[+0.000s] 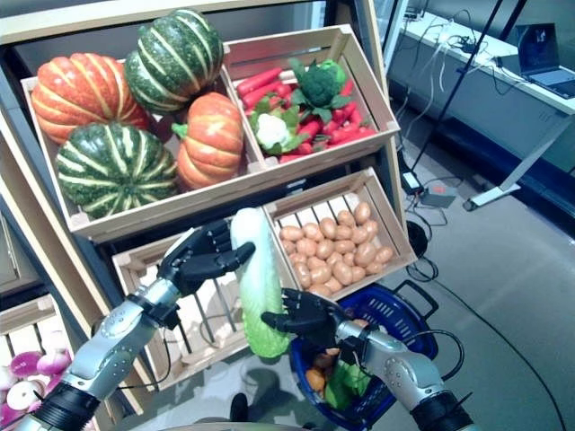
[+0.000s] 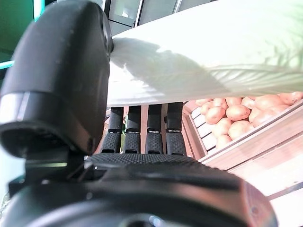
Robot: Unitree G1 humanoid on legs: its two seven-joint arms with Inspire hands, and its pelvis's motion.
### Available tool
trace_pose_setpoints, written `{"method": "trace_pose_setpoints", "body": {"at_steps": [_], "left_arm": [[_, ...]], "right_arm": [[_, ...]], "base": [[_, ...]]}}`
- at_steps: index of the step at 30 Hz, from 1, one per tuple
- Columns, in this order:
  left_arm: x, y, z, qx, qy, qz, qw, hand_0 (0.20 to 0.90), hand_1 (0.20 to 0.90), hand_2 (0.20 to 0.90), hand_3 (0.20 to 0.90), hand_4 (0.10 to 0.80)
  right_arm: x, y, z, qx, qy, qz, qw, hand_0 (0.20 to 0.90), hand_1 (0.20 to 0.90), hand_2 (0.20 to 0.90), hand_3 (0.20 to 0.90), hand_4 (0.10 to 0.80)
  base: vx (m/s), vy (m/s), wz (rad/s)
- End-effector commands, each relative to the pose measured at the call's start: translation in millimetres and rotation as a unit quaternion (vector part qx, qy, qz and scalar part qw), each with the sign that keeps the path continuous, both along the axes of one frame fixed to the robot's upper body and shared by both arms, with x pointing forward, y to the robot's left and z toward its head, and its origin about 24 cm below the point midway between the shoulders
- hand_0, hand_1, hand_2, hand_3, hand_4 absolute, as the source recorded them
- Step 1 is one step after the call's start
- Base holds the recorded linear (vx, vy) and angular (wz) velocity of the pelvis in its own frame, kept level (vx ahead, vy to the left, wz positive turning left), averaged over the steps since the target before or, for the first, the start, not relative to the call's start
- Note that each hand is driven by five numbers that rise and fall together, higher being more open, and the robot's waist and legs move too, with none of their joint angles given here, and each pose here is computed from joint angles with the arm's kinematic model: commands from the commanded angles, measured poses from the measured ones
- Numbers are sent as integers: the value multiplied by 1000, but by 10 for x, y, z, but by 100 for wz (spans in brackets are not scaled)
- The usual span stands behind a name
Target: Put vegetables into the basket
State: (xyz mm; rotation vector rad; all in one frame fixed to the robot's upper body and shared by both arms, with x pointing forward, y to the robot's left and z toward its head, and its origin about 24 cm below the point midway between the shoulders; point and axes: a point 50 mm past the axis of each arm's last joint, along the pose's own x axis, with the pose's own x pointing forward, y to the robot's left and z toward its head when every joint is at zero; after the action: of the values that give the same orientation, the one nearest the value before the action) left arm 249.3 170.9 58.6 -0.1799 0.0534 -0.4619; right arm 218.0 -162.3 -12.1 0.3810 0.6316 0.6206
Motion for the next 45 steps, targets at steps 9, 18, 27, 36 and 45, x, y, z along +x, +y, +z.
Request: {"method": "trace_pose_setpoints", "body": {"at_steps": [9,18,27,36,45], "left_arm": [[80,-235,539,-76,-120,-86,986,900,900,900,900,800],[33,-13,482,-63,-108,-39,991,900,900,900,900,800],[-62,266,379,-42,-101,50,993,900,900,900,900,800],[110,457,863,-42,-248,152,956,900,900,900,900,800],[91,374,1276,-59,-374,175,909,900,900,900,900,800]], "right_arm": [[270,-117,412,67,-98,-84,989,300,300,300,300,400],[225,-427,447,58,-117,-197,972,300,300,300,300,400],[113,-803,416,77,-136,-404,901,300,300,300,300,400],[406,-1121,651,82,-182,-565,801,300,300,300,300,400],[561,-1133,582,97,-153,-619,764,300,300,300,300,400]], "base": [[0,0,0],[0,-30,-2],[6,-63,-8],[-253,-41,0],[-148,-41,10]]}}
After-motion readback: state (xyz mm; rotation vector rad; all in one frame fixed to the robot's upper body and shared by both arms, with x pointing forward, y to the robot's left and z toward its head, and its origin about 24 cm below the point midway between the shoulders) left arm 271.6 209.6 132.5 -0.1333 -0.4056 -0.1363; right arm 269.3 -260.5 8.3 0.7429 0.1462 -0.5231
